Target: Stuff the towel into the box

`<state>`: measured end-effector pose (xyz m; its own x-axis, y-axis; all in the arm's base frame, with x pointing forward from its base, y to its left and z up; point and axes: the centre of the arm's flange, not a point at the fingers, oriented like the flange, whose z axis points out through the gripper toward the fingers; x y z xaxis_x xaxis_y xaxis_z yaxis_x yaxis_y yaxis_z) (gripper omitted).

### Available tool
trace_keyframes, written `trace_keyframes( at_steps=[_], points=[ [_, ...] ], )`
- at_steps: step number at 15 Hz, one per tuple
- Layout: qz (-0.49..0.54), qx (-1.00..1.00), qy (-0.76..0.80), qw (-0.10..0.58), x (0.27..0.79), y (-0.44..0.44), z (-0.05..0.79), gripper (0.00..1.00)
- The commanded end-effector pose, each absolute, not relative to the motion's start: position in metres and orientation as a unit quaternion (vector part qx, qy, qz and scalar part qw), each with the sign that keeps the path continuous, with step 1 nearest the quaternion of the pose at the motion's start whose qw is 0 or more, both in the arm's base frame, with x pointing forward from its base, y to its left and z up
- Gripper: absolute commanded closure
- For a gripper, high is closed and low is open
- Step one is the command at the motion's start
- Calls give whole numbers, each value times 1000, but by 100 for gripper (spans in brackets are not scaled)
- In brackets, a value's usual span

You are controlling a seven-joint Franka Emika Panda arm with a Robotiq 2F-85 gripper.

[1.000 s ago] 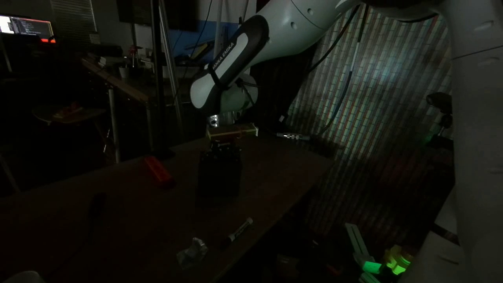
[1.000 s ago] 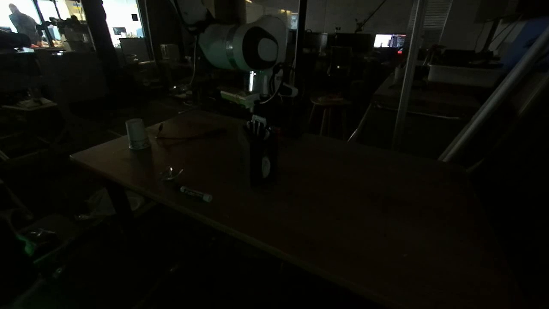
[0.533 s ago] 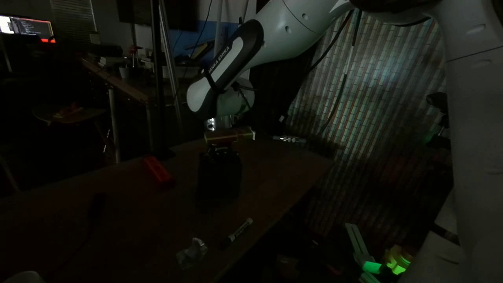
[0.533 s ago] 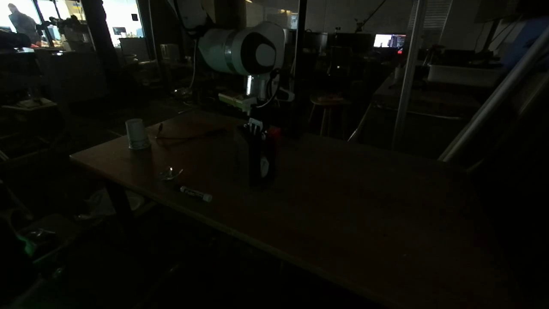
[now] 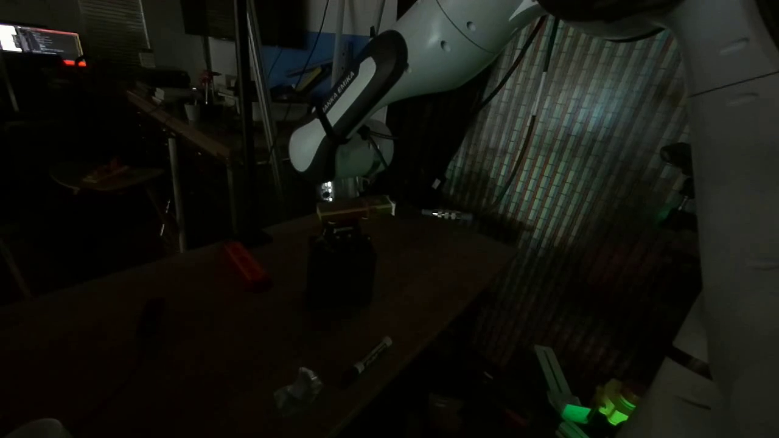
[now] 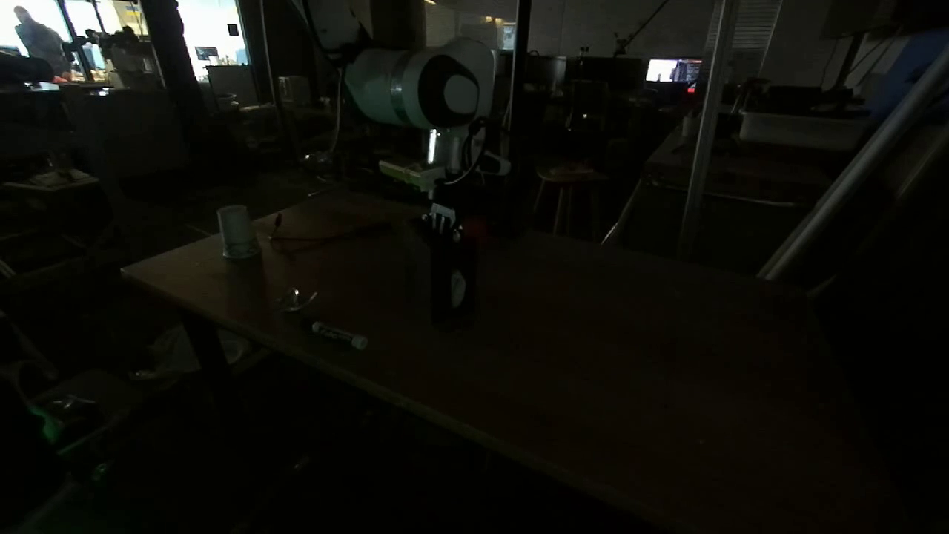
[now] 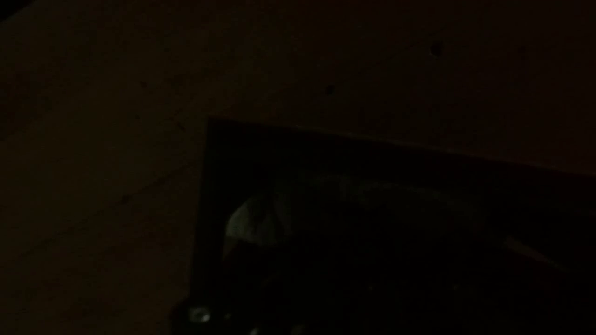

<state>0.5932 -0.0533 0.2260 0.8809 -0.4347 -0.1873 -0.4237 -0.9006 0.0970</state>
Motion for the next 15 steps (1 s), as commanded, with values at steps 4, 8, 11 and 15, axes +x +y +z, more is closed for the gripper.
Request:
trace_keyframes(
  at_steps=[4,8,11,15],
  points=[
    [-73,971,-226,29,572,-75,273,100],
    [-45,970,-238,23,561,-98,310,100],
    [-20,969,-245,7,549,-111,339,100],
    [9,969,-247,-7,524,-117,374,100]
  ],
)
